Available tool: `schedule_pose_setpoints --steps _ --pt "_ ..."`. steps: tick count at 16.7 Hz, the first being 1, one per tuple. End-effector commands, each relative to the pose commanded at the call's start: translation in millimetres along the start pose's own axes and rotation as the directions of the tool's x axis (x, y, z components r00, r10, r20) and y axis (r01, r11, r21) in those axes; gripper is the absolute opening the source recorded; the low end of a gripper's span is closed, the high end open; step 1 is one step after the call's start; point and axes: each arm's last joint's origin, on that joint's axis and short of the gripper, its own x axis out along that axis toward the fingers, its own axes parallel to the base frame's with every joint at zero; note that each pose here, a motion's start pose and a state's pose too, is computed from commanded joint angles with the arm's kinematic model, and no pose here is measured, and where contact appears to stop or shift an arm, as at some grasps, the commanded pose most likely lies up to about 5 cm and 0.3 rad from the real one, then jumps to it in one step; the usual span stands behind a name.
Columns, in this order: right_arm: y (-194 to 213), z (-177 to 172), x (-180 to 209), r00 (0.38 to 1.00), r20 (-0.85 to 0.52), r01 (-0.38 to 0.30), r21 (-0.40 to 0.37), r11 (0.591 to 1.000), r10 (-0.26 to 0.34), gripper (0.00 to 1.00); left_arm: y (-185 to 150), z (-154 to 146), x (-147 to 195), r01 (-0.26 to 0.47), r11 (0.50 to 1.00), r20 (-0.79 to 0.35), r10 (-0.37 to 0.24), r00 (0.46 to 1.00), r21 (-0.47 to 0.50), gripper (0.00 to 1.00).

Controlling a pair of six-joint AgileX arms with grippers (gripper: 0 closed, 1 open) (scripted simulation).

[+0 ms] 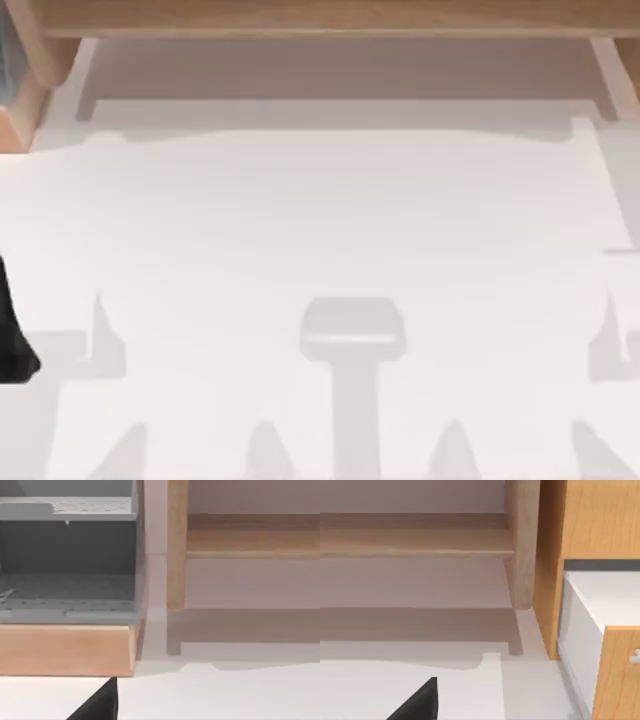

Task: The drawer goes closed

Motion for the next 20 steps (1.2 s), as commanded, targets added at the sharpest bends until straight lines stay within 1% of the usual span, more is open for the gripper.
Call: schedule_pose_setpoints --steps 3,7,12,16,20 --pt "-0.5 3.1 0.3 1.000 0.008 0.000 0.000 1.000 0.000 1.00 0.0 0.0 0.0 0.000 1.000 0.000 0.000 1.000 0.000 1.00" --pt "-5.8 27.0 7.6 0.999 0.046 0.003 -0.005 1.000 -0.002 1.00 0.0 0.0 0.0 0.000 1.000 0.000 0.000 1.000 0.000 1.00" --pt "-22.2 53.0 41.5 1.000 0.014 0.004 -0.004 1.000 -0.004 1.00 0.0 0.0 0.0 0.000 1.000 0.000 0.000 1.000 0.000 1.00" --pt "-41.3 61.2 73.8 1.000 -0.010 0.002 0.003 1.000 -0.002 1.00 0.0 0.0 0.0 0.000 1.000 0.000 0.000 1.000 0.000 1.00" --pt "-53.7 65.1 90.1 1.000 -0.002 0.000 0.001 1.000 0.000 1.00 0.0 0.0 0.0 0.000 1.000 0.000 0.000 1.000 0.000 1.00"
